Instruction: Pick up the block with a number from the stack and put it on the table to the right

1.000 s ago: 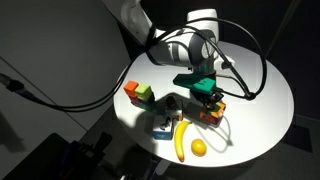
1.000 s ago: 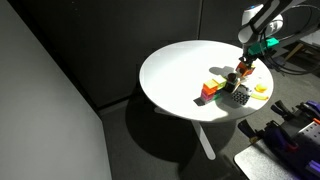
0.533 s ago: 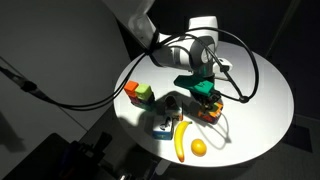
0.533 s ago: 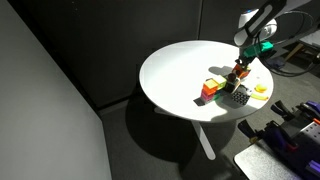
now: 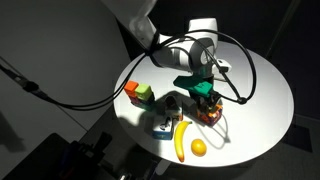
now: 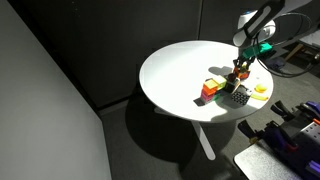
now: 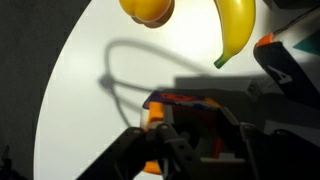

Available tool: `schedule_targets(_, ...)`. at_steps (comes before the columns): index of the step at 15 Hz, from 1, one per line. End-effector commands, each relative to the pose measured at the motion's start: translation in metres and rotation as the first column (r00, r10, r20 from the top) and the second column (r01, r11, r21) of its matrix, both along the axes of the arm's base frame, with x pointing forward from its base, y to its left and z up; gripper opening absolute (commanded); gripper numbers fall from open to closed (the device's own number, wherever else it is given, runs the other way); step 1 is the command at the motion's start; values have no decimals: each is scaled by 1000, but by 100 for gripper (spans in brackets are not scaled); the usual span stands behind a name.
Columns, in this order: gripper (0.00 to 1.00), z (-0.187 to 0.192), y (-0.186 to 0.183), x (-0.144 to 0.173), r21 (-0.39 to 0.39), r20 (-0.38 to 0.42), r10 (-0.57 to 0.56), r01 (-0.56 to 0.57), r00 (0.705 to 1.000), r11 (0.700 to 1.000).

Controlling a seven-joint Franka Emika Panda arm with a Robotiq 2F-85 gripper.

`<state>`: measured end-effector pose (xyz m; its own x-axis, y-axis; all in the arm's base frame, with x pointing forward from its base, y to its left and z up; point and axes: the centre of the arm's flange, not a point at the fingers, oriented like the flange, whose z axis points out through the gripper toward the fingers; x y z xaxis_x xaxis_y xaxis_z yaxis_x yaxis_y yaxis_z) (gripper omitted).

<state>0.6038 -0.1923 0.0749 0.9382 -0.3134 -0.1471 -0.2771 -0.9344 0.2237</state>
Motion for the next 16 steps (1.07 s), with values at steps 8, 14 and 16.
schedule_targets(8,100,50,42,-8,44,26,46,-47,999,998)
schedule_targets(14,100,81,70,-21,49,25,84,-85,996,995)
schedule_targets(16,100,90,80,-30,60,2,102,-102,995,993)
